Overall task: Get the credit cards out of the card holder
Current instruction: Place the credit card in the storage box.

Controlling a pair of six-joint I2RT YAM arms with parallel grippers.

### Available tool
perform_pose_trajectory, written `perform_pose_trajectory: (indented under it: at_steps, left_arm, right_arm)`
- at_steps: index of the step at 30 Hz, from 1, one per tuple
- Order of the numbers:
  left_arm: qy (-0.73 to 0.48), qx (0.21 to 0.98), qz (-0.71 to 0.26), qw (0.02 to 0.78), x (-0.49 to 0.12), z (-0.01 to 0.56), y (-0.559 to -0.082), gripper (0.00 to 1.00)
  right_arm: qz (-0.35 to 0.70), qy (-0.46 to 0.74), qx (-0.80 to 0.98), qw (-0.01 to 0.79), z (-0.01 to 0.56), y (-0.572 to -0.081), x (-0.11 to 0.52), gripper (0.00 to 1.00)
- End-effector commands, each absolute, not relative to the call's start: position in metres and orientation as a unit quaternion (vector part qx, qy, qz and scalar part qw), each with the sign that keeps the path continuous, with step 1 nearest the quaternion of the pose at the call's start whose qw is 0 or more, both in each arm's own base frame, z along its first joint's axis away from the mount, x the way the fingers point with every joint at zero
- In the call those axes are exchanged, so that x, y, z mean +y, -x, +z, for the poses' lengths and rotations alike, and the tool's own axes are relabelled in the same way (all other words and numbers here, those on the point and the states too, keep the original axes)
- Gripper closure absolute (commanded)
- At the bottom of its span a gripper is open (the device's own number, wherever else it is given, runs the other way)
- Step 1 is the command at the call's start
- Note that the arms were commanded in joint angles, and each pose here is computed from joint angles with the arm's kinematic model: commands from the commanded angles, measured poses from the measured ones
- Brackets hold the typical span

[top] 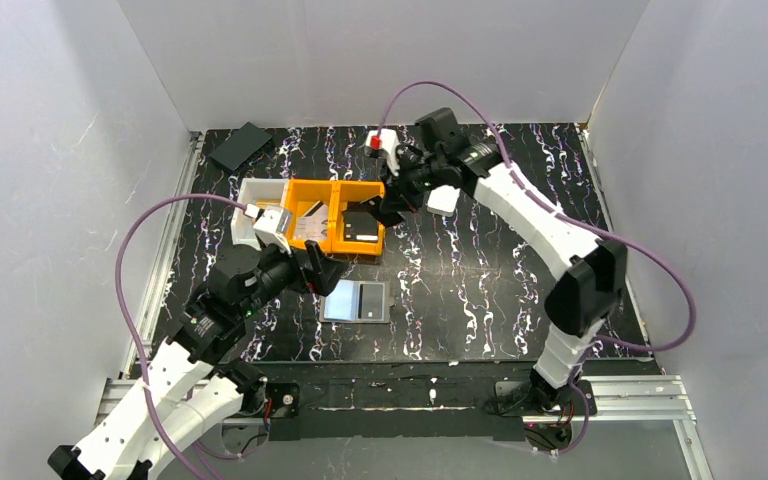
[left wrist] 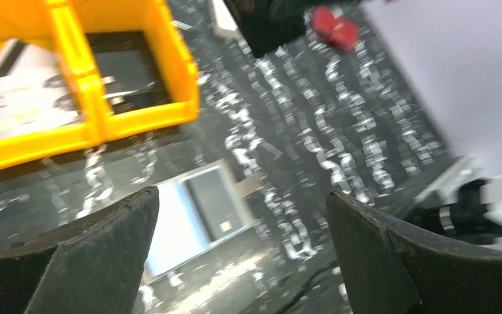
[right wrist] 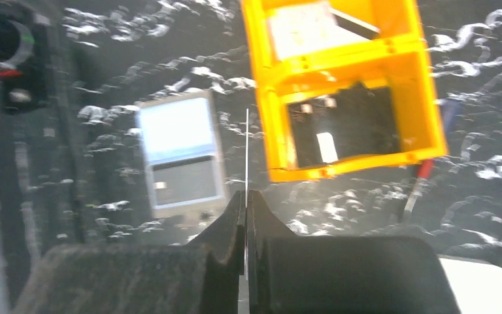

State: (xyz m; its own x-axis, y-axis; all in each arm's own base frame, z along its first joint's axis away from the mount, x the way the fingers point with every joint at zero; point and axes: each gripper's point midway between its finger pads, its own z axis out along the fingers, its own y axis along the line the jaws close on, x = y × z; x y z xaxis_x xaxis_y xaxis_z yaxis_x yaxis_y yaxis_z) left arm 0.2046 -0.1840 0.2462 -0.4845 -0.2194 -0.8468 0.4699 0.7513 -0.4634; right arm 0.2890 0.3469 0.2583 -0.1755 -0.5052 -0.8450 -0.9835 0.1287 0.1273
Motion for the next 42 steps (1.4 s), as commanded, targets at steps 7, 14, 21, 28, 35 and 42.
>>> perform_pose_trajectory:
  at_steps: [7, 14, 21, 28, 35, 42]
  left_arm:
    - [-0.188, 0.860, -0.125, 0.458, -0.125, 0.174, -0.206, 0.02]
    - [-0.149, 0.849, -0.079, 0.500, -0.098, 0.191, -0.209, 0.02]
    - [-0.095, 0.820, -0.047, 0.562, -0.069, 0.214, -0.205, 0.02]
    - [-0.080, 0.807, -0.045, 0.583, -0.061, 0.223, -0.202, 0.02]
    - [-0.070, 0.802, -0.043, 0.591, -0.056, 0.226, -0.200, 0.02]
    - [-0.063, 0.797, -0.042, 0.599, -0.053, 0.229, -0.199, 0.02]
  right_arm:
    - [0.110, 0.651, 0.667, 0.346, 0.233, -0.367, 0.374, 0.99]
    - [0.078, 0.679, 0.655, 0.323, 0.187, -0.383, 0.408, 0.99]
    - [0.059, 0.694, 0.655, 0.292, 0.146, -0.386, 0.418, 0.99]
    - [0.062, 0.707, 0.657, 0.255, 0.118, -0.378, 0.416, 0.99]
    - [0.065, 0.726, 0.647, 0.223, 0.094, -0.363, 0.420, 0.99]
    - [0.059, 0.733, 0.645, 0.207, 0.078, -0.362, 0.418, 0.99]
